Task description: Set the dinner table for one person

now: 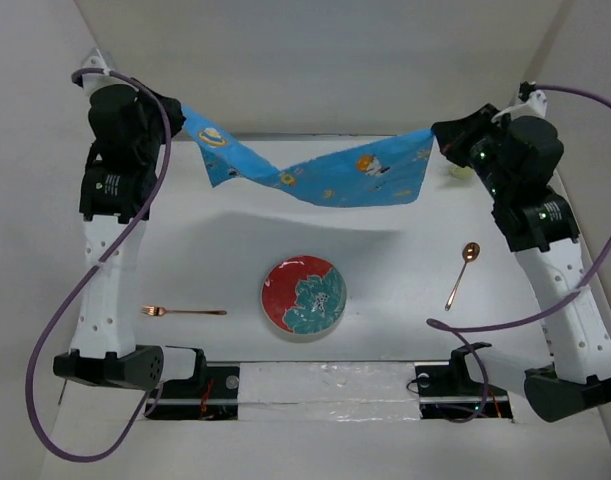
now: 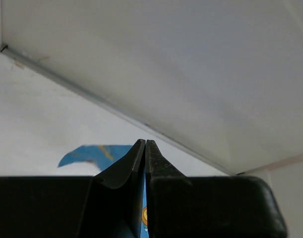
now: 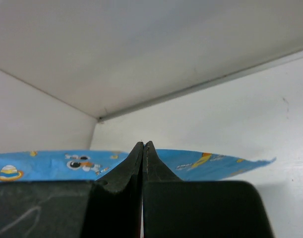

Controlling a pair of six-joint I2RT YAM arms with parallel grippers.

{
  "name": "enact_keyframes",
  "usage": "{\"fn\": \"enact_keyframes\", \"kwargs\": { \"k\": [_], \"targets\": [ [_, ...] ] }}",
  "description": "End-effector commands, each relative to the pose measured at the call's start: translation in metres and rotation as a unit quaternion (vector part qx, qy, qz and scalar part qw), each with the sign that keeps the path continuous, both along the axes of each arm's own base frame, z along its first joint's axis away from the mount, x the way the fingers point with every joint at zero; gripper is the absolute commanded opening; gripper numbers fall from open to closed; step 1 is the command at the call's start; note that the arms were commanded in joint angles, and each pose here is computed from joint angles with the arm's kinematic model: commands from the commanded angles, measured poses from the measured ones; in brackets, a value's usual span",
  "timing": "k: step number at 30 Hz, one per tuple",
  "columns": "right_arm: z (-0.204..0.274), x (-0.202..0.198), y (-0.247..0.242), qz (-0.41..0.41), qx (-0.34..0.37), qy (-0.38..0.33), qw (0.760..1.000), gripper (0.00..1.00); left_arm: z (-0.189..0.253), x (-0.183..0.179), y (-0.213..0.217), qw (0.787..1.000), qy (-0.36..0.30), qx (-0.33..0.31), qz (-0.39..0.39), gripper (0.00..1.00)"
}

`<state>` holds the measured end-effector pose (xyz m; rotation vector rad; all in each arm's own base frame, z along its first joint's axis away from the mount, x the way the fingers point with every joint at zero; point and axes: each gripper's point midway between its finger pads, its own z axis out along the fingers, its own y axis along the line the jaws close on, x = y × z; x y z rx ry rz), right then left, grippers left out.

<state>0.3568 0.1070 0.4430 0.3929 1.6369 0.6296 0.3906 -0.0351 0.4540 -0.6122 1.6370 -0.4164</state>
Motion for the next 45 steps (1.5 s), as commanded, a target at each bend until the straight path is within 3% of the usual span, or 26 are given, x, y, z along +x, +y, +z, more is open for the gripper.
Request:
{"fn": "enact_keyframes", "kwargs": {
  "k": [1, 3, 6, 10, 17, 22, 27, 29, 31, 32, 33, 34, 35, 37, 38, 45],
  "targets": [
    [0.038, -0.018, -0.016, -0.025, -0.005, -0.031, 0.999, 0.0, 0.043, -0.015, 0.003, 0.999, -0.044, -0.009, 0.004, 0.0],
    [0.049, -0.021, -0.018, -0.027, -0.003, -0.04, 0.999, 0.0, 0.062, -0.017, 0.005, 0.998, -0.067, -0.001, 0.006, 0.0],
    [0.052, -0.007, -0.024, -0.042, -0.006, -0.041, 0.998, 0.0, 0.05, 0.008, 0.007, 0.999, -0.048, -0.001, 0.002, 0.0],
    [0.019, 0.047, -0.033, -0.057, -0.02, -0.004, 0.998, 0.0, 0.003, 0.055, -0.002, 1.0, 0.008, -0.011, -0.018, 0.0],
    [-0.01, 0.133, -0.034, -0.062, -0.02, 0.029, 0.997, 0.0, -0.024, 0.106, 0.011, 0.998, 0.03, -0.05, -0.026, 0.0],
    [0.035, 0.16, -0.041, -0.065, -0.001, -0.004, 0.998, 0.0, 0.003, 0.125, 0.018, 0.996, 0.002, -0.074, -0.04, 0.0],
    [0.063, 0.159, -0.047, -0.059, 0.011, -0.035, 0.998, 0.0, 0.014, 0.117, 0.021, 0.996, -0.017, -0.076, -0.047, 0.0],
    [0.045, 0.156, -0.047, -0.059, 0.008, -0.018, 0.998, 0.0, 0.01, 0.111, 0.021, 0.996, -0.02, -0.07, -0.049, 0.0],
    [0.01, 0.155, -0.041, -0.041, 0.008, 0.0, 0.999, 0.0, -0.057, 0.11, 0.02, 0.995, 0.037, -0.074, -0.048, 0.0],
    [-0.016, 0.154, -0.039, -0.037, 0.006, 0.028, 0.999, 0.0, -0.043, 0.106, 0.019, 0.996, 0.018, -0.071, -0.051, 0.0],
    [-0.05, 0.152, -0.035, -0.027, 0.007, 0.053, 0.998, 0.0, -0.095, 0.097, 0.017, 0.994, 0.062, -0.074, -0.054, 0.0],
    [-0.046, 0.15, -0.036, -0.027, 0.008, 0.05, 0.998, 0.0, -0.091, 0.098, 0.017, 0.994, 0.053, -0.073, -0.055, 0.0],
    [-0.094, 0.15, -0.036, -0.027, 0.004, 0.092, 0.995, 0.0, -0.134, 0.094, 0.016, 0.991, 0.094, -0.078, -0.055, 0.0],
    [-0.133, 0.147, -0.035, -0.026, 0.002, 0.126, 0.992, 0.0, -0.157, 0.089, 0.013, 0.99, 0.101, -0.077, -0.062, 0.0],
    [-0.168, 0.144, -0.035, -0.027, 0.0, 0.158, 0.987, 0.0, -0.192, 0.083, 0.012, 0.986, 0.132, -0.082, -0.064, 0.0],
    [-0.298, 0.135, -0.039, -0.032, -0.005, 0.294, 0.955, 0.0, -0.322, 0.06, 0.016, 0.964, 0.249, -0.075, -0.05, 0.0]
  ]
}}
